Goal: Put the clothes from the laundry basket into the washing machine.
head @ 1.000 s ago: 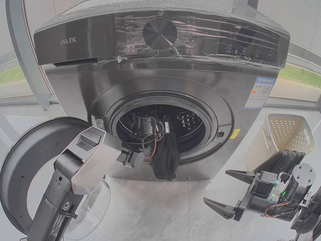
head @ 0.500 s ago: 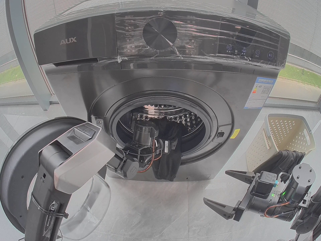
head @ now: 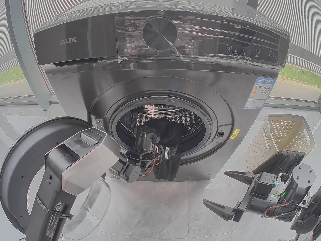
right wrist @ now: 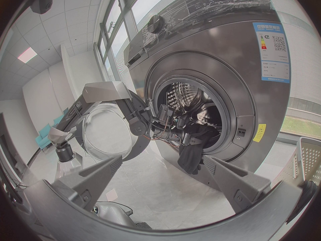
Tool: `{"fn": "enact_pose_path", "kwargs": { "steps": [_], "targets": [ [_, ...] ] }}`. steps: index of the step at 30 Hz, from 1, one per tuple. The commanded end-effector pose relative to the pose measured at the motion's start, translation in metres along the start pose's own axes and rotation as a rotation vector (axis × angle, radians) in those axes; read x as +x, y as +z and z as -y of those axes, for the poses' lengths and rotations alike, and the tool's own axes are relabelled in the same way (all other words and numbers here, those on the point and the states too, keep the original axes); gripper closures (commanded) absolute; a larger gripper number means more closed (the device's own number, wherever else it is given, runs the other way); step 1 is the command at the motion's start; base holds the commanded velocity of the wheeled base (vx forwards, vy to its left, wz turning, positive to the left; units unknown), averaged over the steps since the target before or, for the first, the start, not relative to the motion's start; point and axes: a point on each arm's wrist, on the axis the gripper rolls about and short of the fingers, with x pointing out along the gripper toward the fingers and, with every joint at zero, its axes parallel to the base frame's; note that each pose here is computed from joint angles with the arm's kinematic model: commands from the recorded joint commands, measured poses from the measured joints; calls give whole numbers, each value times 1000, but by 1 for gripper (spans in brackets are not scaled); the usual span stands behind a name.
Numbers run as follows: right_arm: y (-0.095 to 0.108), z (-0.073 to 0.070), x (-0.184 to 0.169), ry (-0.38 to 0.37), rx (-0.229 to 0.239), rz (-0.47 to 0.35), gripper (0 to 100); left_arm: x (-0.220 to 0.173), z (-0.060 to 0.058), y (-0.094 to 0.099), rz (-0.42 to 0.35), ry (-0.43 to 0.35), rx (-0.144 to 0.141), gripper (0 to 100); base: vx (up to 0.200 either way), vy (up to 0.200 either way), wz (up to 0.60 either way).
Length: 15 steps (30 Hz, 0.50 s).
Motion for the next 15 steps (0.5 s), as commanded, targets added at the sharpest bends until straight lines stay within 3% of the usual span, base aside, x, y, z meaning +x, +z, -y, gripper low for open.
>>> {"fn": "enact_pose_path", "kwargs": {
  "steps": [1, 2, 9, 15],
  "targets": [
    [-3, 0, -3, 0, 1, -15, 0, 5, -2, -8, -15, 6, -1, 0, 0, 0, 0],
    [-3, 0, -3, 0, 1, -15, 0, 5, -2, -9, -20, 6, 0, 100, 0, 0, 0],
    [-3, 0, -3, 0, 1, -14, 0, 7, -2, -4, 5, 9, -6, 100, 0, 0, 0],
    [-3, -1, -3, 6, 0, -16, 0, 14, -11, 51, 240, 80, -61, 100, 0, 0, 0]
  ]
}}
